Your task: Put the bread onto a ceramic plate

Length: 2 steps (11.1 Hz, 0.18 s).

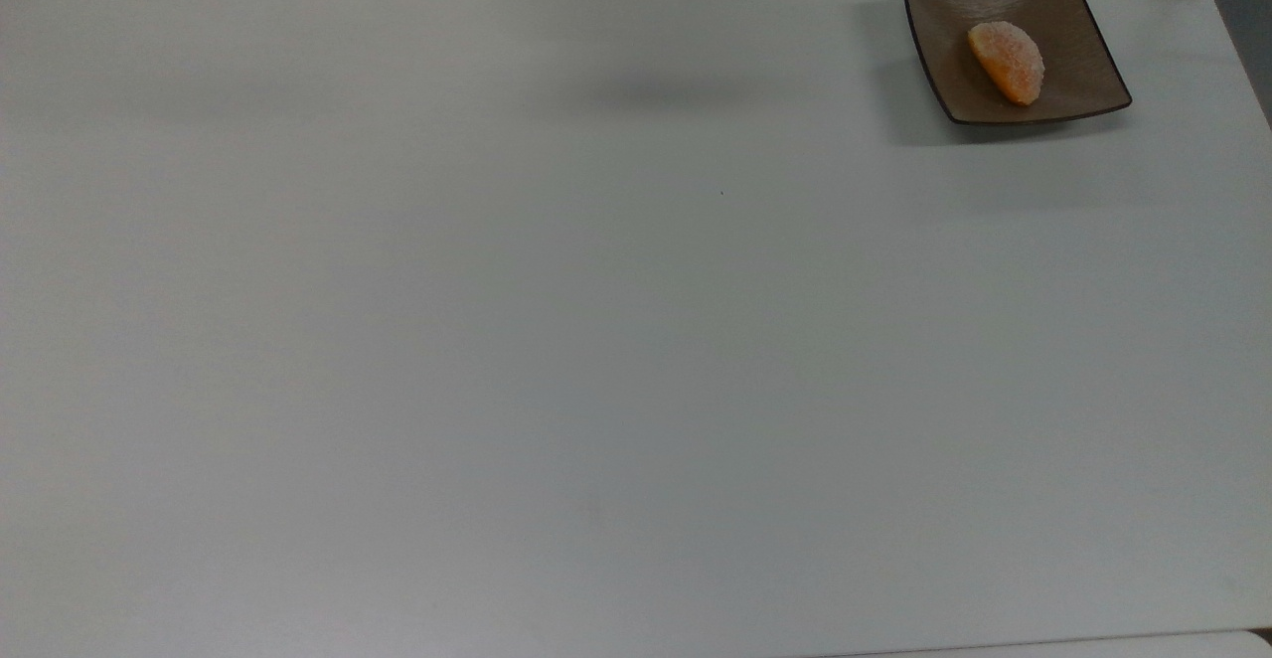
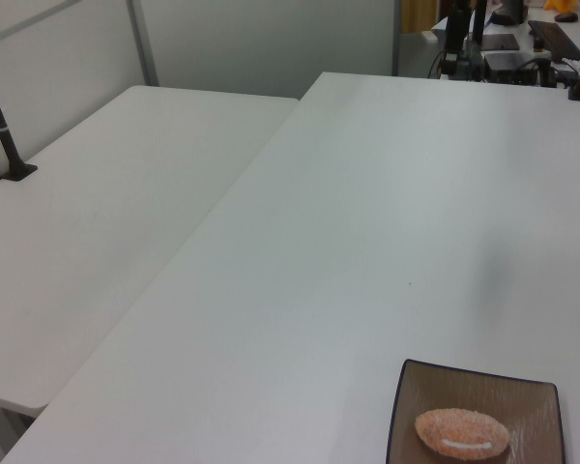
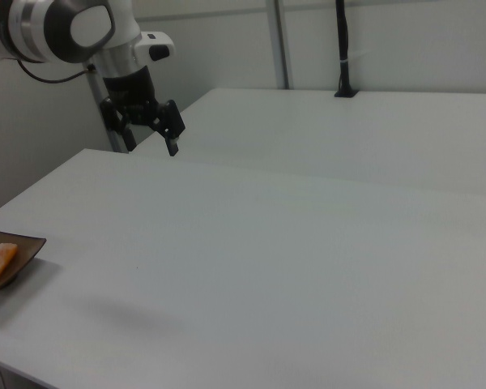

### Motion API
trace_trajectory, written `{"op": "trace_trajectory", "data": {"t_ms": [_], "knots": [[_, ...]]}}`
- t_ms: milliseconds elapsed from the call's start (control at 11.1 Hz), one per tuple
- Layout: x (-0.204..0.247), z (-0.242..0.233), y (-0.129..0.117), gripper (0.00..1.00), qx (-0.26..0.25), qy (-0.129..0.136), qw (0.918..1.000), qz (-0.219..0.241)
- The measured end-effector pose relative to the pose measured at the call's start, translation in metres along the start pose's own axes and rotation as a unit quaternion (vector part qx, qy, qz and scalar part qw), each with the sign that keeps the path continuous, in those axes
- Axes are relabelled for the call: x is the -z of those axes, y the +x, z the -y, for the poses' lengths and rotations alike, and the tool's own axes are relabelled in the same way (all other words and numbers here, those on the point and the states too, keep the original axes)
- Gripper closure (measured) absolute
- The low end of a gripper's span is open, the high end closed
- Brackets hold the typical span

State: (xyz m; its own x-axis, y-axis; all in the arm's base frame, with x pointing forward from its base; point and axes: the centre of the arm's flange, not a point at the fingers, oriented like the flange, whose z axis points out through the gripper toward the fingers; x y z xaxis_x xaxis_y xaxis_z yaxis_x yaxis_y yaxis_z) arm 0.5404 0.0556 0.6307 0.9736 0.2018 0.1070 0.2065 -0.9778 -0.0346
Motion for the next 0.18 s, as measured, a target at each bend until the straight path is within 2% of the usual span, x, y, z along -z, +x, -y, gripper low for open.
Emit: {"op": "trace_trajectory", "data": {"t_ms": [180], "knots": [[-0.0049,-0.0012,0.0053,0.00,-0.001,-0.001,1.0000,-0.006]]}}
